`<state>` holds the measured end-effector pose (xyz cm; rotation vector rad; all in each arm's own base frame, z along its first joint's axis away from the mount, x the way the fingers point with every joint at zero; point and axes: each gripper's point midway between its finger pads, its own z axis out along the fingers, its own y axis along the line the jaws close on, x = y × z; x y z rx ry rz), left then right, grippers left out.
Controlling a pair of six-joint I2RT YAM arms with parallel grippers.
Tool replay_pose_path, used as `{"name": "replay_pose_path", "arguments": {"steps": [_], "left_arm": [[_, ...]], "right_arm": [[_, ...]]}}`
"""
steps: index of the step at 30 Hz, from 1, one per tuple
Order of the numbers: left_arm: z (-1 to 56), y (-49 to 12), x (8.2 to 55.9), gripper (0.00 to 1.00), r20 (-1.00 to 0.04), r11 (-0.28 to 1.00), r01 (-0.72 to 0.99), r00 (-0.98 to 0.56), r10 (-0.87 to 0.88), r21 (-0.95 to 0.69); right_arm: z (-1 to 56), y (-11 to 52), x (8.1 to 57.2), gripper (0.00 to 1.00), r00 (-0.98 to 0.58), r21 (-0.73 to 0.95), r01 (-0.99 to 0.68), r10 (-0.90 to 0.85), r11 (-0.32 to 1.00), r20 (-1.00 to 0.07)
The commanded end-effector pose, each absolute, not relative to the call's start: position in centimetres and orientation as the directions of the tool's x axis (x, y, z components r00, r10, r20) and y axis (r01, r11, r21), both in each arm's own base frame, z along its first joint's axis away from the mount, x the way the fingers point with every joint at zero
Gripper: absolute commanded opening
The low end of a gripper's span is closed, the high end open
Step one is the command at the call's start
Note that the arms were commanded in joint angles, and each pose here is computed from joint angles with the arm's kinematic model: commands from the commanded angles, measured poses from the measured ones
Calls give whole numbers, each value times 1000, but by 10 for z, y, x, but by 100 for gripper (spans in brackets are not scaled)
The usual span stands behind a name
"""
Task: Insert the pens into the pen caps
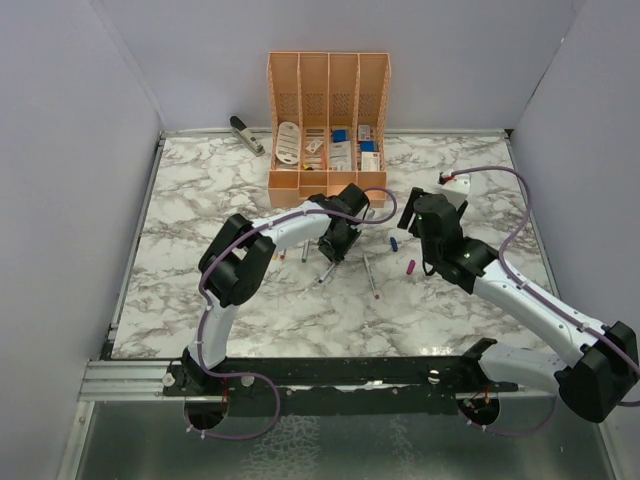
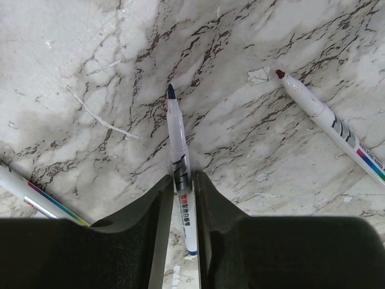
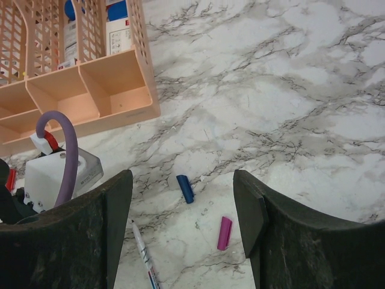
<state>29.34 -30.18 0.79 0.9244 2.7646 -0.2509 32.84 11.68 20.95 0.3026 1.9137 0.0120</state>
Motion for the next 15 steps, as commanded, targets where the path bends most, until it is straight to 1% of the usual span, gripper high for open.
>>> {"name": "replay_pose_path", "arguments": {"steps": [1,10,12,15], "left_arm": [[-77,-261,226,25,61,796,593,-796,603,-122],[-79,-247,211,25,108,810,576,-803,586,-114],[-82,-238,202,24,136,815,570,-803,580,-107],[-84,-231,198,20,153,816,570,-802,577,-91]], "right_arm": [[224,106,326,68,-276,191,248,258,950,-926],[224,105,324,68,-273,197,250,265,948,-925],[224,105,324,68,-272,200,251,267,947,-924],[223,105,324,68,-273,201,251,269,947,-924]]}}
